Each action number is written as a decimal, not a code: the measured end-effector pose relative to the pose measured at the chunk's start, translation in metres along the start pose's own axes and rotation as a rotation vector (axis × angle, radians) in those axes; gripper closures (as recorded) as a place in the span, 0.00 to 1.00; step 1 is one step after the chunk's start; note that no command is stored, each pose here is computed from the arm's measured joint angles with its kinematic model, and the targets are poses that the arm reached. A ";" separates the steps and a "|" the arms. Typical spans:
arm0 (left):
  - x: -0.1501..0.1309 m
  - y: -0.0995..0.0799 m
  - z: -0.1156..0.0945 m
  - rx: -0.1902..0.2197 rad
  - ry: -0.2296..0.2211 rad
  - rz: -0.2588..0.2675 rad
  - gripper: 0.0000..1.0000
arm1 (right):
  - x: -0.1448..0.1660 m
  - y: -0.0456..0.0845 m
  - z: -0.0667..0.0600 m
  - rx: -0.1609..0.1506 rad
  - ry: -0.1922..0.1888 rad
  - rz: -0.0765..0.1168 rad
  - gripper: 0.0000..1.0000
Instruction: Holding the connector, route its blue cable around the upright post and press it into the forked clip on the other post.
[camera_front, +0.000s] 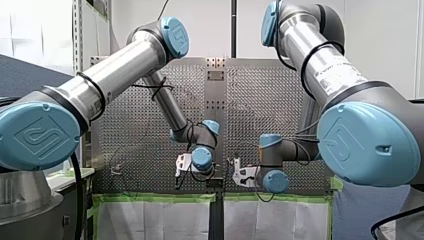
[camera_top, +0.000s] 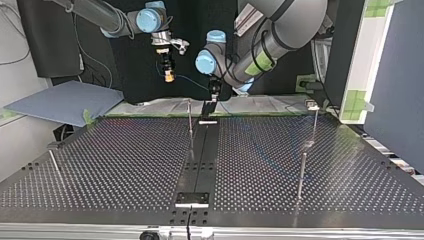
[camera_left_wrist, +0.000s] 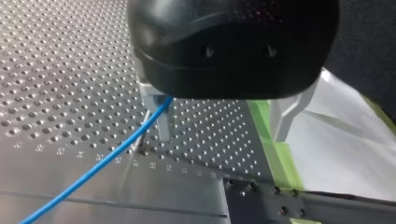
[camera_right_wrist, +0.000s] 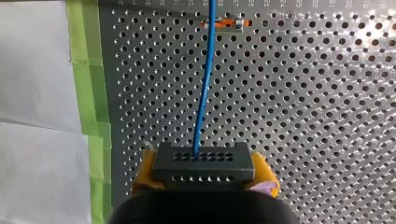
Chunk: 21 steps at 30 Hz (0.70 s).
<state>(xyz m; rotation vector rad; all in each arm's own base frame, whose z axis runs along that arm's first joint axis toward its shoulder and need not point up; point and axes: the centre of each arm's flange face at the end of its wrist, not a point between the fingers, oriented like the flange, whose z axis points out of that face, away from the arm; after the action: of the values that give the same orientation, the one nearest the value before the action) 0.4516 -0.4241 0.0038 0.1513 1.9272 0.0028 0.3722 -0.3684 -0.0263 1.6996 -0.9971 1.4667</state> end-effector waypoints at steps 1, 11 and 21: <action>0.000 0.000 0.000 0.000 0.000 0.003 0.00 | 0.000 0.000 0.000 0.000 0.000 0.000 1.00; -0.001 -0.004 -0.001 0.005 -0.015 0.055 0.37 | 0.000 0.000 0.000 0.001 0.000 0.001 1.00; -0.001 -0.007 -0.003 0.010 -0.019 0.078 0.86 | 0.000 -0.002 0.000 0.009 -0.002 0.002 1.00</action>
<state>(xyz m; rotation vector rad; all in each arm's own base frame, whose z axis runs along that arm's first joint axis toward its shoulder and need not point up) 0.4480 -0.4312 0.0051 0.2322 1.9011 0.0439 0.3737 -0.3680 -0.0262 1.7070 -0.9952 1.4734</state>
